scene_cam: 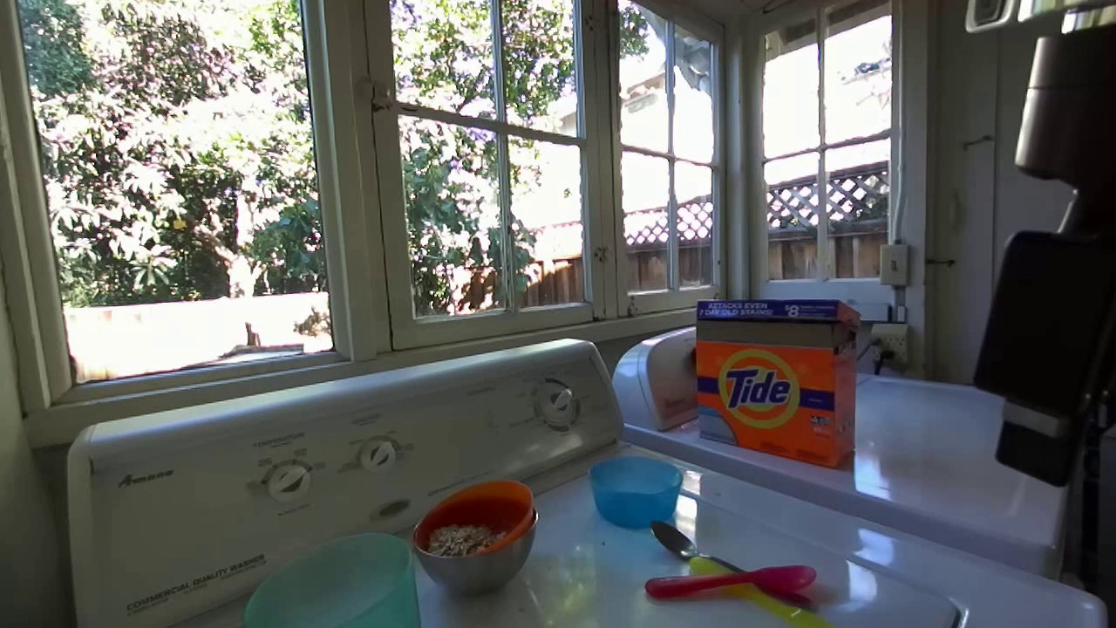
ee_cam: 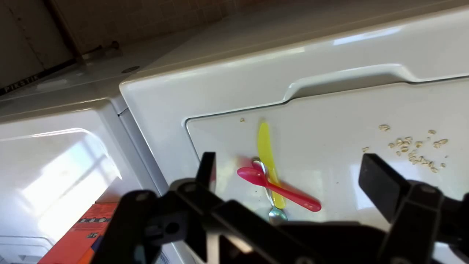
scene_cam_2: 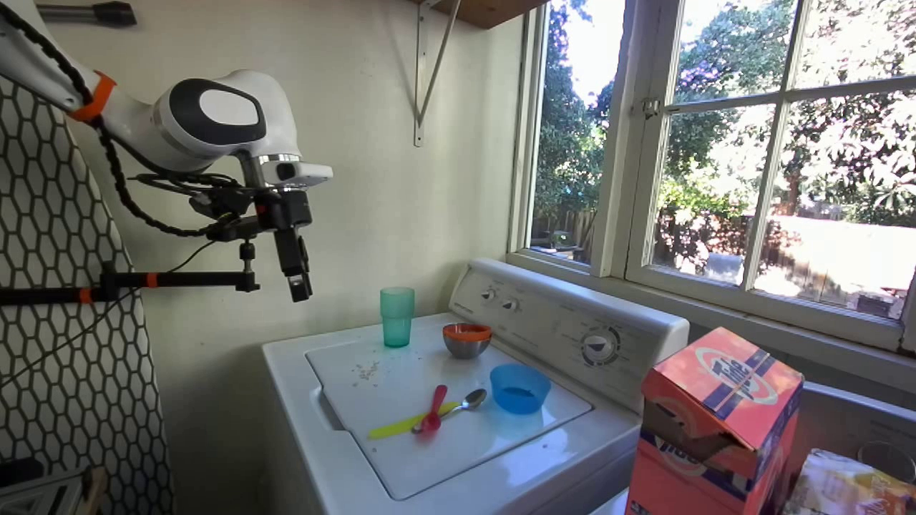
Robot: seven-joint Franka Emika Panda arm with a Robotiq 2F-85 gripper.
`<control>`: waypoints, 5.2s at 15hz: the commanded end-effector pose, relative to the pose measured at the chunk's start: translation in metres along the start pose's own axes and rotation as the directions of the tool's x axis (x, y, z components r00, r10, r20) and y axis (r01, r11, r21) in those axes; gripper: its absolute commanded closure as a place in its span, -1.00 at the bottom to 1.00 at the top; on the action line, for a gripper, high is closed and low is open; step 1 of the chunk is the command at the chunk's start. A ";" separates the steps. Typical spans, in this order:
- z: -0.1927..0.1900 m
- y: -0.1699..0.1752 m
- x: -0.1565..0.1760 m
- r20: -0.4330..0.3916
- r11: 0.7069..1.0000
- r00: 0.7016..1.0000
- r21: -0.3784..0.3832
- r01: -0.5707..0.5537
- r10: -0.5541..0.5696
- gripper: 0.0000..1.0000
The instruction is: Open the lid of the box, then put the silver bowl in the blue bowl and move the bowls to the left
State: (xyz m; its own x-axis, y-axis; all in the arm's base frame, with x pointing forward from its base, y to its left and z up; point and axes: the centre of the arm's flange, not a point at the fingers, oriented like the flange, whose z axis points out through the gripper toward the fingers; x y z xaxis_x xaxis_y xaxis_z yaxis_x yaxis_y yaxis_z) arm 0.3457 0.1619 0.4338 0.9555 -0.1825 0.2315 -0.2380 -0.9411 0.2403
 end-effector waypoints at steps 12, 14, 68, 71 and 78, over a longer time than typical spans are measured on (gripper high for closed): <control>0.000 0.053 0.037 -0.049 0.989 0.993 -0.101 -0.108 0.104 -1.00; -0.001 0.086 0.059 -0.045 0.977 0.983 -0.118 -0.180 0.176 -1.00; 0.081 0.325 0.352 -0.008 0.947 0.985 -0.277 0.164 -0.173 -1.00; 0.093 0.319 0.363 0.032 0.914 0.975 -0.342 0.218 -0.221 -1.00; 0.131 0.281 0.391 0.068 0.887 0.952 -0.348 0.304 -0.300 -1.00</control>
State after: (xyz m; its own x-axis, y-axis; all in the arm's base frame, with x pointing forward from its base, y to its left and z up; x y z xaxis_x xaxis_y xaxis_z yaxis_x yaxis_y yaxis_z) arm 0.6517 -0.2108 0.4801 0.9903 0.0817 0.1128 0.0008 -0.8131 0.5821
